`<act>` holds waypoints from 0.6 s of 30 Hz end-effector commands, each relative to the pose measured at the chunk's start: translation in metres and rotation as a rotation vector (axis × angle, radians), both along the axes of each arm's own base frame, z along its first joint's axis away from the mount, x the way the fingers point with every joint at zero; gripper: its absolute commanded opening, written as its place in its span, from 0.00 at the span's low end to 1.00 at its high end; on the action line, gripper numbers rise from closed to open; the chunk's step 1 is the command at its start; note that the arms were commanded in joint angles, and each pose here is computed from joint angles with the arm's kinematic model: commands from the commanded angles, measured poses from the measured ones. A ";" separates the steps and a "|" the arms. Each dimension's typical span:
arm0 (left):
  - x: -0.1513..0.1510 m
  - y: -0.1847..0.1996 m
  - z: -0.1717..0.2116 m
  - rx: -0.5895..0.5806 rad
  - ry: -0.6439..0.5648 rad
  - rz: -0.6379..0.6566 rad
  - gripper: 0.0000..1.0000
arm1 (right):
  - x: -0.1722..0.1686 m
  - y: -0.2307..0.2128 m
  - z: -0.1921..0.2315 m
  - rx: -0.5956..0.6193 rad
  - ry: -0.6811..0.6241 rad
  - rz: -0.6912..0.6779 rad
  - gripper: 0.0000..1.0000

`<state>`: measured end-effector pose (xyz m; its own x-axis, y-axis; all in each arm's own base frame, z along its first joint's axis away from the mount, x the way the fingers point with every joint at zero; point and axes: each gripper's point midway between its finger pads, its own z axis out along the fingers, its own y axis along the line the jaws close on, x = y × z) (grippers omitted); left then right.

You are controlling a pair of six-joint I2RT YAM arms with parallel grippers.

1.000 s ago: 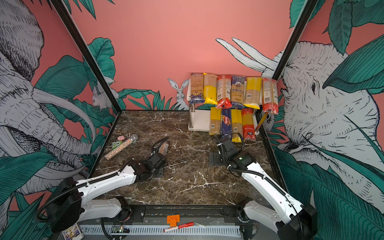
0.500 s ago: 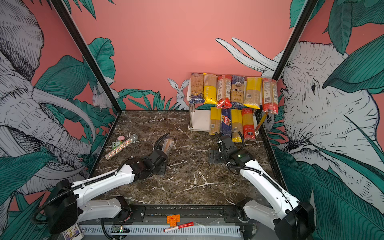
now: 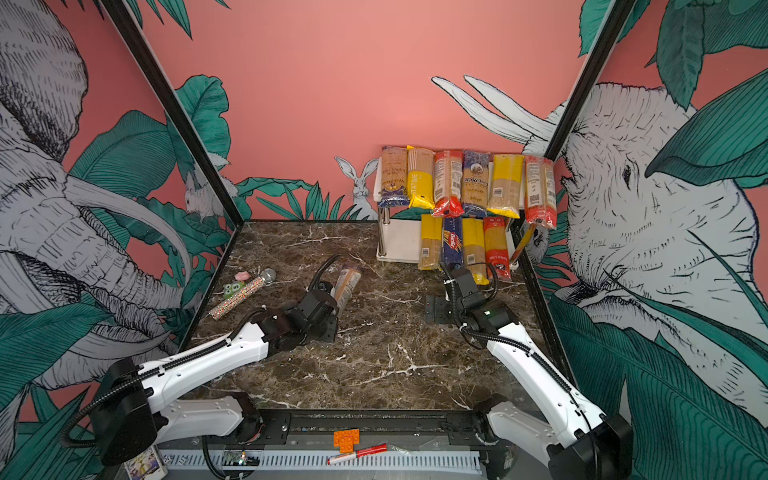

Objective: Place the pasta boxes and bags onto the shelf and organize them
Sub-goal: 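Lift the white-and-blue bag with the left gripper and carry it toward the shelf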

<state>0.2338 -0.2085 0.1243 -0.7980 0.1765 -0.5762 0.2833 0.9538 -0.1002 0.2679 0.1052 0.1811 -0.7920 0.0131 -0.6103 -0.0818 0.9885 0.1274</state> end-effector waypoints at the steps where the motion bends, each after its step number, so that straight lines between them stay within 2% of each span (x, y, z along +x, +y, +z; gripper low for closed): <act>1: 0.016 -0.019 0.043 -0.103 -0.115 -0.008 0.00 | -0.003 -0.005 0.000 0.001 0.005 -0.015 0.99; 18: 0.009 -0.049 0.062 -0.144 -0.146 -0.075 0.00 | 0.008 -0.006 0.007 -0.002 0.013 0.000 0.99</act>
